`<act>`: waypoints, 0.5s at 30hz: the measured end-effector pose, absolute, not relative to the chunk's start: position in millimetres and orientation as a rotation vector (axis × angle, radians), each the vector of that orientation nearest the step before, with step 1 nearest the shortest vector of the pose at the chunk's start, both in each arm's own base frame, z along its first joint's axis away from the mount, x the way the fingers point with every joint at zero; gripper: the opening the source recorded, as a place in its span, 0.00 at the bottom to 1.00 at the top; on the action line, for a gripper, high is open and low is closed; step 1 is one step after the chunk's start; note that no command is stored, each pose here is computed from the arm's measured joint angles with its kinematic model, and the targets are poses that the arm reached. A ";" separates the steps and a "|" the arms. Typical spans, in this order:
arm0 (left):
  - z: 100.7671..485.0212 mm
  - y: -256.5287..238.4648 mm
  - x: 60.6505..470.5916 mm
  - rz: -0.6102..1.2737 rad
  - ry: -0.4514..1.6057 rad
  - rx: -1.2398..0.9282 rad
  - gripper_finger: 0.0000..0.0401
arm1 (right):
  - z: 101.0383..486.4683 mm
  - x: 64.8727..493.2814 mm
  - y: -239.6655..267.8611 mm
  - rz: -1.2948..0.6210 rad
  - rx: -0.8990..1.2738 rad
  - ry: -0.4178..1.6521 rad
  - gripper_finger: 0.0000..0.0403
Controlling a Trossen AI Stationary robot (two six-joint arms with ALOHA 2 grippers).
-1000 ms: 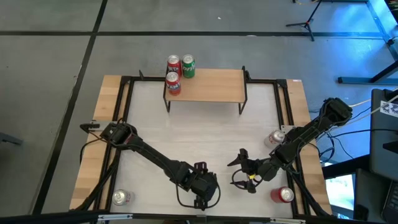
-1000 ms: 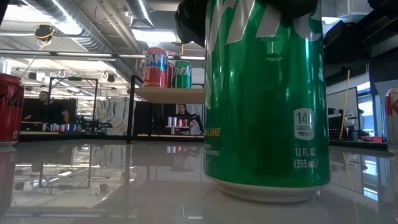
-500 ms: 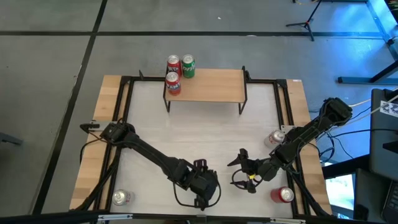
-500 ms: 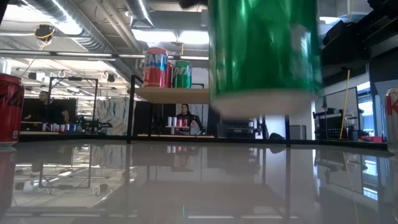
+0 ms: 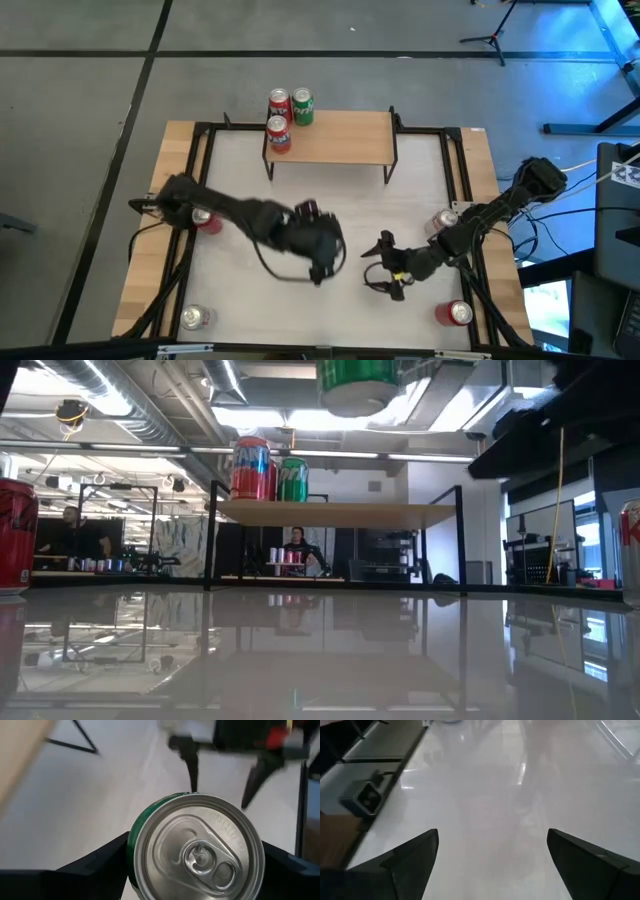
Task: Place canned beverage on shelf
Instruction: Put the green soda can aligned with the other green soda can on the shelf
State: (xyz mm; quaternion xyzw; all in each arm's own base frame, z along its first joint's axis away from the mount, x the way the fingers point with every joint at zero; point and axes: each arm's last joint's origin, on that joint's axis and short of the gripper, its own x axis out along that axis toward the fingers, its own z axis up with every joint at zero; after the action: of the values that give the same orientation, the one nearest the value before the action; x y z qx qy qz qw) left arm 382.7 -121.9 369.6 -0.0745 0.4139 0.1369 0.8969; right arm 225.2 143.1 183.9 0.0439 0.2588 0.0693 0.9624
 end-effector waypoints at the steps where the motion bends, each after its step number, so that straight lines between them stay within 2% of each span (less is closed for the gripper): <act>1: 375.4 -113.0 381.0 0.295 0.845 -0.160 0.75 | 183.5 227.5 139.2 0.135 0.091 0.530 0.92; 8: 401.3 -41.3 369.2 0.417 0.820 -0.201 0.75 | 180.4 241.7 108.3 0.035 0.053 0.561 0.92; 15: 402.0 36.5 359.8 0.564 0.886 -0.244 0.75 | 179.8 254.5 73.3 -0.040 0.015 0.573 0.92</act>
State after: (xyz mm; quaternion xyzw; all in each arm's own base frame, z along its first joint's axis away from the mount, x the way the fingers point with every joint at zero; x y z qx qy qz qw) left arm 359.8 36.5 402.0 -0.1160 0.4220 0.2686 0.8581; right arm 254.5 73.3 179.8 0.0075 0.2825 -0.0199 0.9590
